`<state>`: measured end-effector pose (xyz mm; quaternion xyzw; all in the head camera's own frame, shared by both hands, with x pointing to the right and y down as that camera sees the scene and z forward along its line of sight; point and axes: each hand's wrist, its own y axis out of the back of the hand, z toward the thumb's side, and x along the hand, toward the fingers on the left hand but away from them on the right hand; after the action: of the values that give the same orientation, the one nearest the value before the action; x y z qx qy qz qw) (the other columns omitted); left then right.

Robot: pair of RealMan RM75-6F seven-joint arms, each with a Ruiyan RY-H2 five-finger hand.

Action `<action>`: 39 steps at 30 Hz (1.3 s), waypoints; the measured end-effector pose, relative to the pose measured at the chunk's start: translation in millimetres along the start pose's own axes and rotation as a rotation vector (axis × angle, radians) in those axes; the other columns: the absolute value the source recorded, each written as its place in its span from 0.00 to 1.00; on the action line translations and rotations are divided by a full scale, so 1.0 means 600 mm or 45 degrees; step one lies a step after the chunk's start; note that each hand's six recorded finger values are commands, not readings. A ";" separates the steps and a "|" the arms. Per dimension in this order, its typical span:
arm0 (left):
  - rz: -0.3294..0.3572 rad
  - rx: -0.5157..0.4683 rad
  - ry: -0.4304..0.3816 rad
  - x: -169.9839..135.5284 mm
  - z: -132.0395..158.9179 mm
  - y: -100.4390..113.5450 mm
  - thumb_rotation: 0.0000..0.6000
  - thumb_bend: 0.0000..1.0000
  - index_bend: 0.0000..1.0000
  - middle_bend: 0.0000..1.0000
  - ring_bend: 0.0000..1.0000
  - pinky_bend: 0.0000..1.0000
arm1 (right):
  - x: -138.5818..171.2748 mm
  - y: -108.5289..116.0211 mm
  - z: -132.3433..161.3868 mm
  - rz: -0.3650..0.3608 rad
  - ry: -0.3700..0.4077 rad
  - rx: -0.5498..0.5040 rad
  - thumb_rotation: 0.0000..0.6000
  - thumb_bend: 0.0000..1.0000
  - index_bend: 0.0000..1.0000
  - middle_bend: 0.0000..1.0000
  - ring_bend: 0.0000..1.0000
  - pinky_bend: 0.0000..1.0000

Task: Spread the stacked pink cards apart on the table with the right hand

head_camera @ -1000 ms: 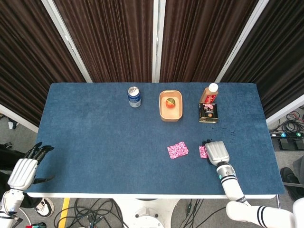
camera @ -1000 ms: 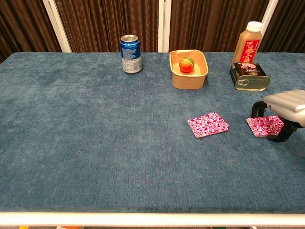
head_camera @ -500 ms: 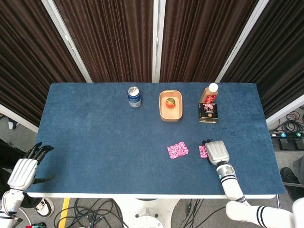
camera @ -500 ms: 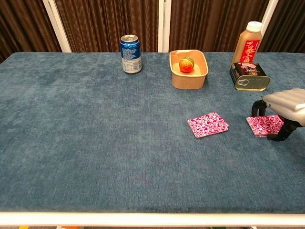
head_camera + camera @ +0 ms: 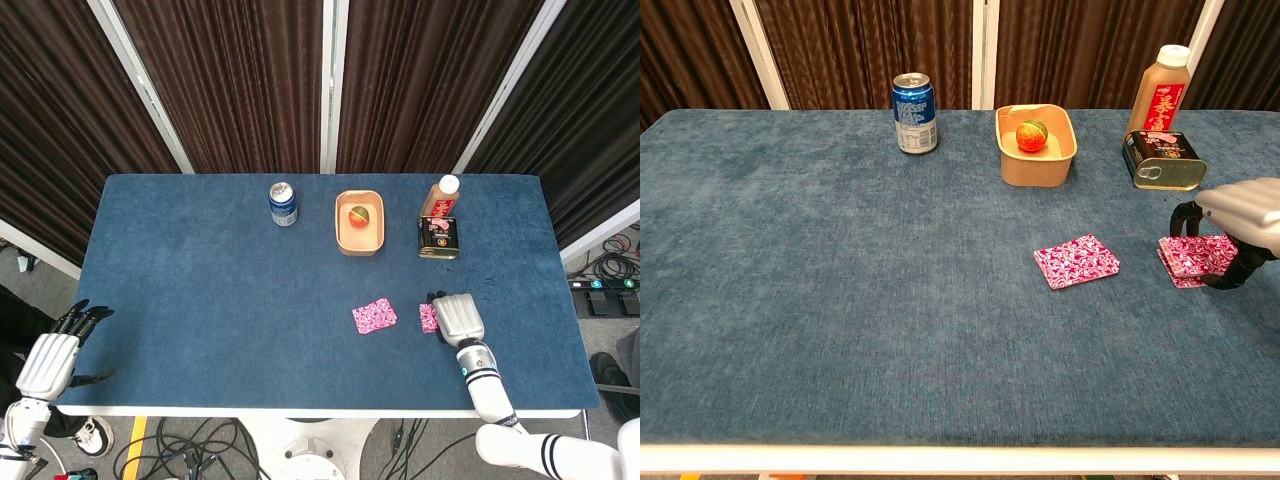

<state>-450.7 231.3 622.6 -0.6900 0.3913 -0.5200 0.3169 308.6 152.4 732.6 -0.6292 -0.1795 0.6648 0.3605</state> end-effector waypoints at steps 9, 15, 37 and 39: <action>0.007 -0.006 -0.002 -0.001 0.000 0.002 1.00 0.01 0.18 0.16 0.02 0.19 | -0.015 0.037 0.014 -0.054 0.015 0.003 1.00 0.22 0.39 0.37 0.71 0.78; 0.009 -0.006 0.001 -0.003 -0.002 0.003 1.00 0.01 0.18 0.16 0.02 0.19 | -0.041 0.071 0.049 -0.099 0.049 0.033 1.00 0.22 0.39 0.36 0.71 0.78; 0.023 -0.016 0.022 -0.007 -0.015 0.010 1.00 0.01 0.18 0.16 0.02 0.19 | -0.131 0.063 0.090 -0.026 -0.012 0.089 1.00 0.21 0.32 0.28 0.71 0.78; 0.024 -0.016 0.023 -0.007 -0.015 0.010 1.00 0.01 0.18 0.16 0.02 0.19 | -0.131 0.061 0.090 -0.014 -0.011 0.085 1.00 0.19 0.29 0.26 0.71 0.78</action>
<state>-461.2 231.8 617.6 -0.6836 0.4038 -0.5207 0.3139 243.0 84.0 771.0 -0.6130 -0.1623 0.6710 0.3843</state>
